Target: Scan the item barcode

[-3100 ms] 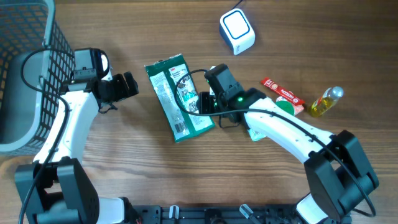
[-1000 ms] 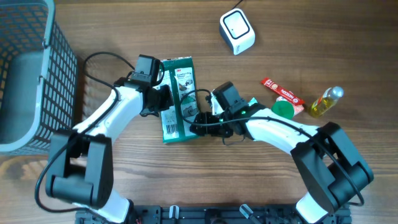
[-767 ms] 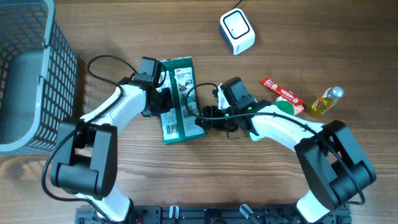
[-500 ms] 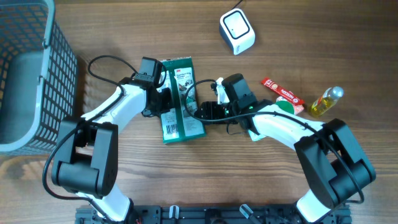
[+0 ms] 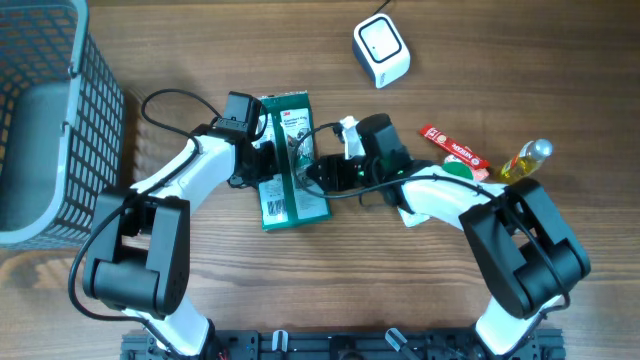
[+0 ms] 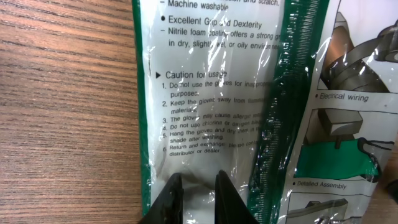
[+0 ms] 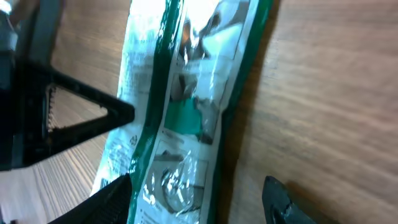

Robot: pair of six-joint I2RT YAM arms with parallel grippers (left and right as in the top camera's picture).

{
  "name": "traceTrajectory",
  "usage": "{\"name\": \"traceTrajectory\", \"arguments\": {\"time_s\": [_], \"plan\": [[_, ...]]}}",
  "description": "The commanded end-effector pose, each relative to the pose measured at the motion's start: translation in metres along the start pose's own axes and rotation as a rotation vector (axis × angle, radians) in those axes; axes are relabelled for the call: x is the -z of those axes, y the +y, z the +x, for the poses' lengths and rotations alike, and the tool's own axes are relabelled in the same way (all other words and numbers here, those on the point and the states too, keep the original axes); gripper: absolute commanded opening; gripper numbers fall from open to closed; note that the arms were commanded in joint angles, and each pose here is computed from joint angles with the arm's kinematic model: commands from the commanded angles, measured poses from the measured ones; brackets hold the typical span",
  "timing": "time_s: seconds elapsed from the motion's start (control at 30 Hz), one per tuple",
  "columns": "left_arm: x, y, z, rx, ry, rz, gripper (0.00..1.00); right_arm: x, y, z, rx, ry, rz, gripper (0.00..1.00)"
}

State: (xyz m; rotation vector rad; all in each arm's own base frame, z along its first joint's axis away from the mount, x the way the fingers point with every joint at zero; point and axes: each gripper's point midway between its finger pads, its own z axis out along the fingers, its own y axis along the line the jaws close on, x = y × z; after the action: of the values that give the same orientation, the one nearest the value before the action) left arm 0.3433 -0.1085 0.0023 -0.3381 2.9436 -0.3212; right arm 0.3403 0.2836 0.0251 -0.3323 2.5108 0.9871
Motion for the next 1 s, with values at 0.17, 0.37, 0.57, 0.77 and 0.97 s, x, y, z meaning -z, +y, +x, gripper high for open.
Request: {"name": "traceTrajectory", "arguments": {"time_s": [0.17,0.37,0.57,0.77,0.97], "plan": [[-0.012,0.008,0.007,0.016,0.031,-0.036,0.10,0.037,0.012,-0.024,-0.101,0.082,-0.308,0.67],[0.027,-0.006,-0.025,0.020,-0.057,0.006,0.10,0.034,0.003,-0.022,-0.097,0.083,-0.255,0.70],[0.027,-0.005,-0.034,0.017,-0.087,-0.019,0.08,0.029,-0.024,-0.019,-0.200,0.069,-0.094,0.84],[-0.003,0.005,-0.016,0.025,0.014,-0.062,0.04,0.029,-0.028,-0.012,-0.194,0.091,-0.076,0.84],[-0.007,-0.001,0.003,-0.038,0.065,-0.079,0.04,0.030,-0.031,0.000,-0.206,0.135,-0.061,0.83]]}}
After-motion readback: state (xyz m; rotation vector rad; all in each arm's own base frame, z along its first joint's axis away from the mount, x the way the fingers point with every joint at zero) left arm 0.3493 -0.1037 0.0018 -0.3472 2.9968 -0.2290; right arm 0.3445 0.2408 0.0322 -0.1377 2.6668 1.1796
